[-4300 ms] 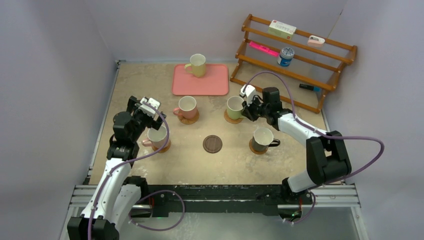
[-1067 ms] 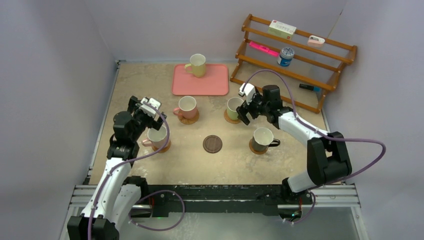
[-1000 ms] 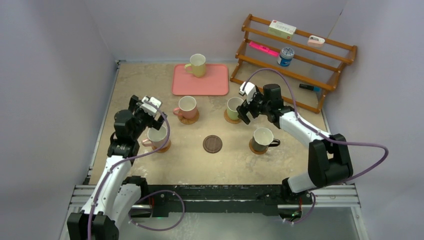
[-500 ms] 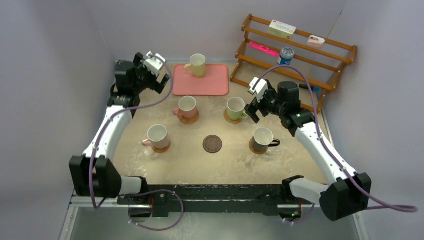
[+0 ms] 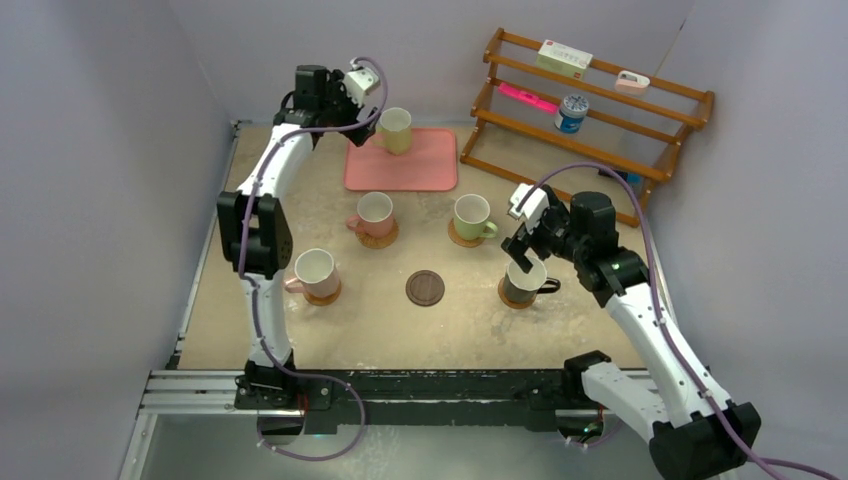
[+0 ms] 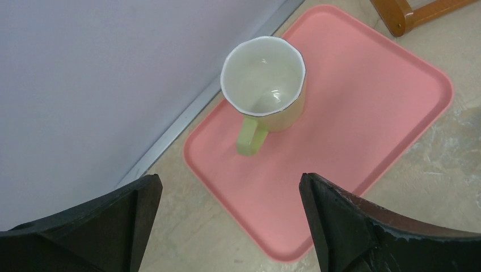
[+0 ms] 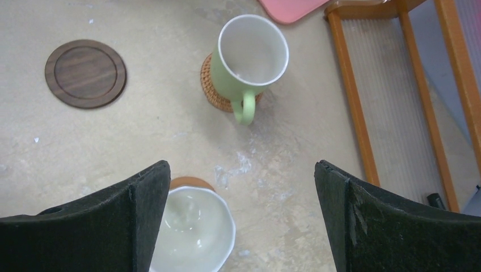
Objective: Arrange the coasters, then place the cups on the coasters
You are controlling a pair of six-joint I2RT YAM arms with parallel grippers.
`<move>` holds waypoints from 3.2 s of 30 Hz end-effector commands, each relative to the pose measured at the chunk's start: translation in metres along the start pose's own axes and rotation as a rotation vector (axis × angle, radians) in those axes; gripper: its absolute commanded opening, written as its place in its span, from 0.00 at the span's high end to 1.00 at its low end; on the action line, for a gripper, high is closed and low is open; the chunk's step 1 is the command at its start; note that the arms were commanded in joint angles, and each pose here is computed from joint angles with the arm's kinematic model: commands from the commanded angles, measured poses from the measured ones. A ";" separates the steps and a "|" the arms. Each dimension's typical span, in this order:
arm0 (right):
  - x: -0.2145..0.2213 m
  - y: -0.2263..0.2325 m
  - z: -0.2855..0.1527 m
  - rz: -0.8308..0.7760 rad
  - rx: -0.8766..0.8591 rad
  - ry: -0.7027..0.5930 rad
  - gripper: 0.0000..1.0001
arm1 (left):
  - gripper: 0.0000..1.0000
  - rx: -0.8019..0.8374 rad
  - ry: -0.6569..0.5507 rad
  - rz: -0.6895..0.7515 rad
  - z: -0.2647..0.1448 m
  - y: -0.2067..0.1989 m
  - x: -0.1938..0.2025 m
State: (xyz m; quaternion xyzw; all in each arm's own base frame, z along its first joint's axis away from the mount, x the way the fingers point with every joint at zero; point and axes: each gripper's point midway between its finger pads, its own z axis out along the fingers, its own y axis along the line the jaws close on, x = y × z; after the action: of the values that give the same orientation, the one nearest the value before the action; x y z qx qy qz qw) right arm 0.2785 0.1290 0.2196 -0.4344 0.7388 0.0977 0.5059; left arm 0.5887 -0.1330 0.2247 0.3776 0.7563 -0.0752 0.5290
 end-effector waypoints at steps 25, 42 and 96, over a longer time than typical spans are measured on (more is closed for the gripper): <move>0.014 0.009 -0.026 -0.082 0.040 0.009 0.02 | 0.09 0.228 -0.013 -0.076 0.098 -0.028 0.062; 0.007 0.012 -0.044 -0.109 0.061 -0.019 0.02 | 0.39 0.441 -0.094 -0.154 0.084 -0.067 0.041; 0.006 0.014 -0.048 -0.137 0.082 -0.053 0.02 | 1.00 0.074 -0.059 -0.154 0.085 -0.025 -0.002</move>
State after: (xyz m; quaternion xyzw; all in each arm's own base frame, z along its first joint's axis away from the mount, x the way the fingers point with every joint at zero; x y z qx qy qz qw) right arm 0.2339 0.1078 0.2188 -0.4612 0.7122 0.0572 0.5262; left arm 0.6358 -0.1898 0.0970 0.3304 0.8061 -0.1549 0.4659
